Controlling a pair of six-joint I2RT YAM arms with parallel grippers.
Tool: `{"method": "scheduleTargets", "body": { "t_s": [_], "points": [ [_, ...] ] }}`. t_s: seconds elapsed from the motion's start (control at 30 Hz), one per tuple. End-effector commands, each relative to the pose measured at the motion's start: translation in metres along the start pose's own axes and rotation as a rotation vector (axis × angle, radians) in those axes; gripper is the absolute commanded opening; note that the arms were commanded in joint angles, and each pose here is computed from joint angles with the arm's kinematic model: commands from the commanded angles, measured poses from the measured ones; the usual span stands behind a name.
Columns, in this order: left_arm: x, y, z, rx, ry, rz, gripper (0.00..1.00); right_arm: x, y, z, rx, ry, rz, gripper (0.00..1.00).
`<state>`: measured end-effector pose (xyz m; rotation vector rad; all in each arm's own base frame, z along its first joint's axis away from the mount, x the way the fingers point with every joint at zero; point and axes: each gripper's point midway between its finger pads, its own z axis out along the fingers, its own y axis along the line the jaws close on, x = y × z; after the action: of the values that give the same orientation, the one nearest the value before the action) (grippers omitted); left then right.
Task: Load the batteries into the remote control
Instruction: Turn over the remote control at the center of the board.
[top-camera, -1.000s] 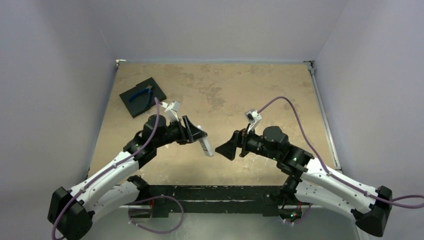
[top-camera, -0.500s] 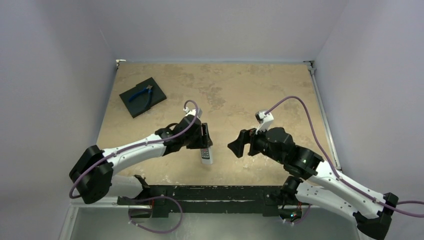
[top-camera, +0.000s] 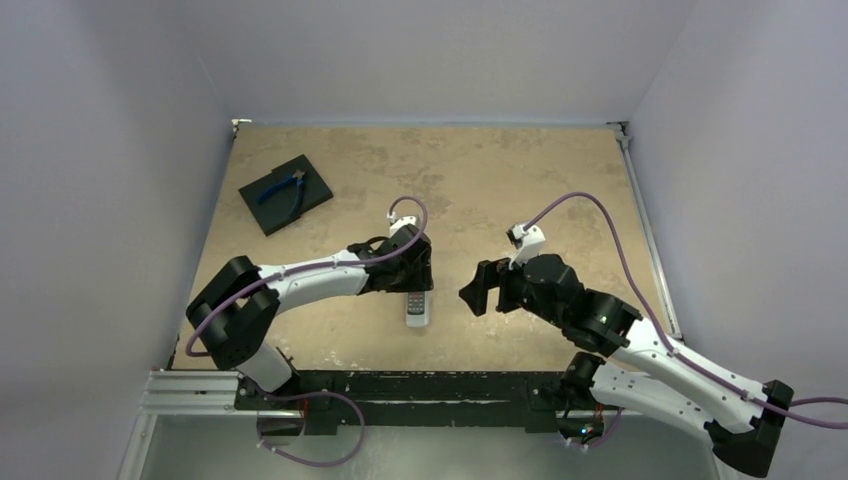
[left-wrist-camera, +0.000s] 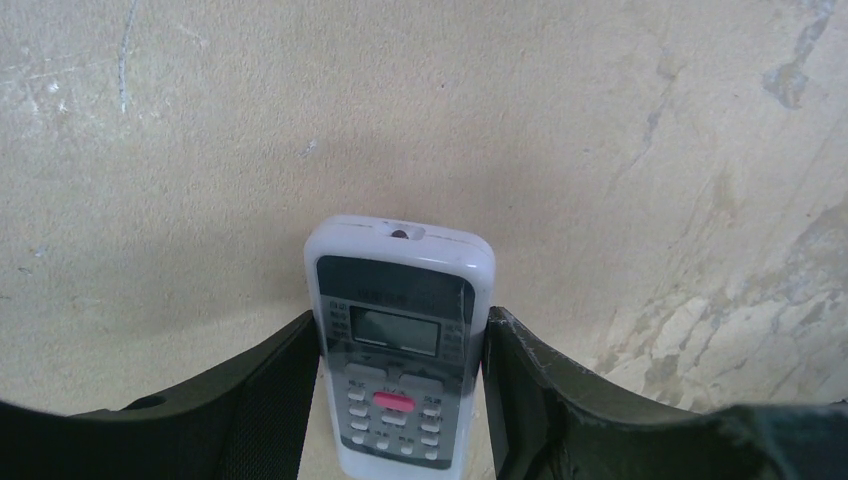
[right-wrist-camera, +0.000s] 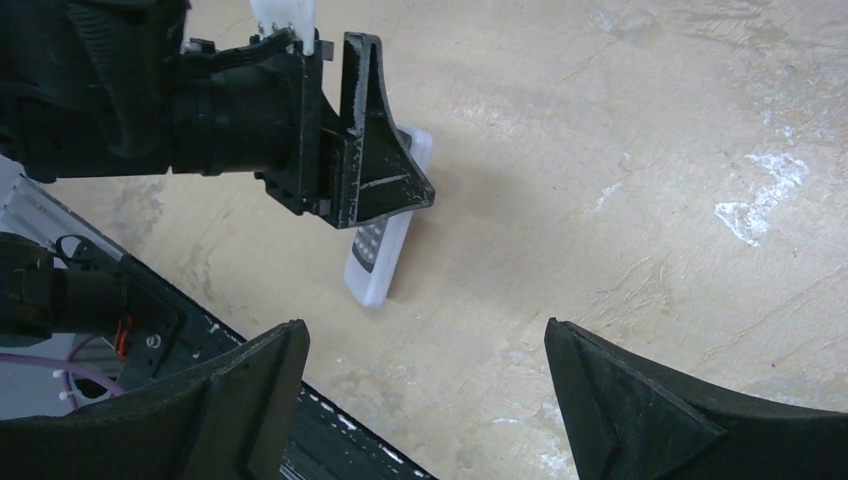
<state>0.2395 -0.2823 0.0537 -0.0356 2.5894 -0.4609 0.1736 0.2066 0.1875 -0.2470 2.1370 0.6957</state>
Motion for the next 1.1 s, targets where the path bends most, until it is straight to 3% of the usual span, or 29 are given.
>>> {"method": "scheduleTargets", "body": {
  "t_s": [0.0, 0.1, 1.07],
  "points": [
    [-0.005, -0.003, 0.005, -0.029, -0.015, -0.018, 0.19, -0.016, 0.004, -0.003, -0.001, -0.041, 0.000, 0.99],
    [-0.005, -0.003, 0.009, -0.034, -0.015, -0.021, 0.27, -0.016, 0.006, -0.003, -0.008, -0.039, -0.001, 0.99],
    [0.002, -0.011, 0.014, 0.021, 0.012, -0.035, 0.68, -0.011, 0.008, 0.000, -0.011, -0.007, 0.003, 0.99]
  ]
}}
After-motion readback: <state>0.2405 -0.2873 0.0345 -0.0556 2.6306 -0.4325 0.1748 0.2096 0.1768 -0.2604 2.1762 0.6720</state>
